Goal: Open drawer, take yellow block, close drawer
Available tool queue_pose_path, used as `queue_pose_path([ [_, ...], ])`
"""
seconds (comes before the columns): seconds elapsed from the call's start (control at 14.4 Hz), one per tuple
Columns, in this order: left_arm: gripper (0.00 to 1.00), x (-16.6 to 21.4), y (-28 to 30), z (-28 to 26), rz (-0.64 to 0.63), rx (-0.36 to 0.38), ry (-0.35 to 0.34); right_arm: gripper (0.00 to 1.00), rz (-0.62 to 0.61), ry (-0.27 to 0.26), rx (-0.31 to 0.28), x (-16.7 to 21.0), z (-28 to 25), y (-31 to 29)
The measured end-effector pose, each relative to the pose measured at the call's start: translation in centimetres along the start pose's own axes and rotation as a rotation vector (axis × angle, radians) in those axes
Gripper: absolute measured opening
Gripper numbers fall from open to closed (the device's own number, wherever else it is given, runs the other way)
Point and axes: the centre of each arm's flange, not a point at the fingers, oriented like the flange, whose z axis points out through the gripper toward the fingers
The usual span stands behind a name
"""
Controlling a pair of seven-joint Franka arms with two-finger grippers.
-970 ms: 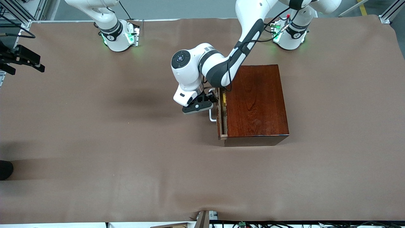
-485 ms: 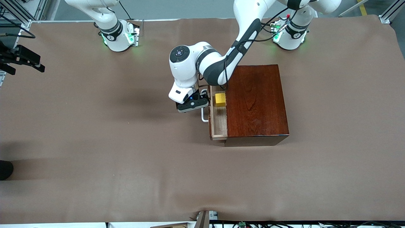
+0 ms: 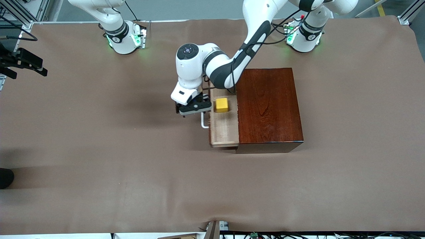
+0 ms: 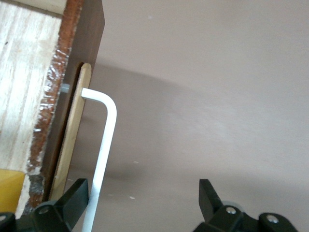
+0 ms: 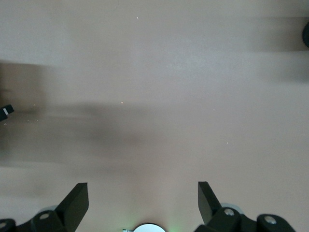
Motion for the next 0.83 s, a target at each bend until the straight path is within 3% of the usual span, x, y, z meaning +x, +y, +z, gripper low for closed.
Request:
queue_pose_path([
  [0.35,1.00,-0.1,0.7,-0.7,-0.014,-0.024,0.006,1.00,0.000,-0.010,0.001,0.4,0.5,0.0],
  [0.83,1.00,1.8,0.3,-3.2,-0.037,0.020,0.009,1.00,0.000,-0.042,0.003,1.9,2.6,0.2],
])
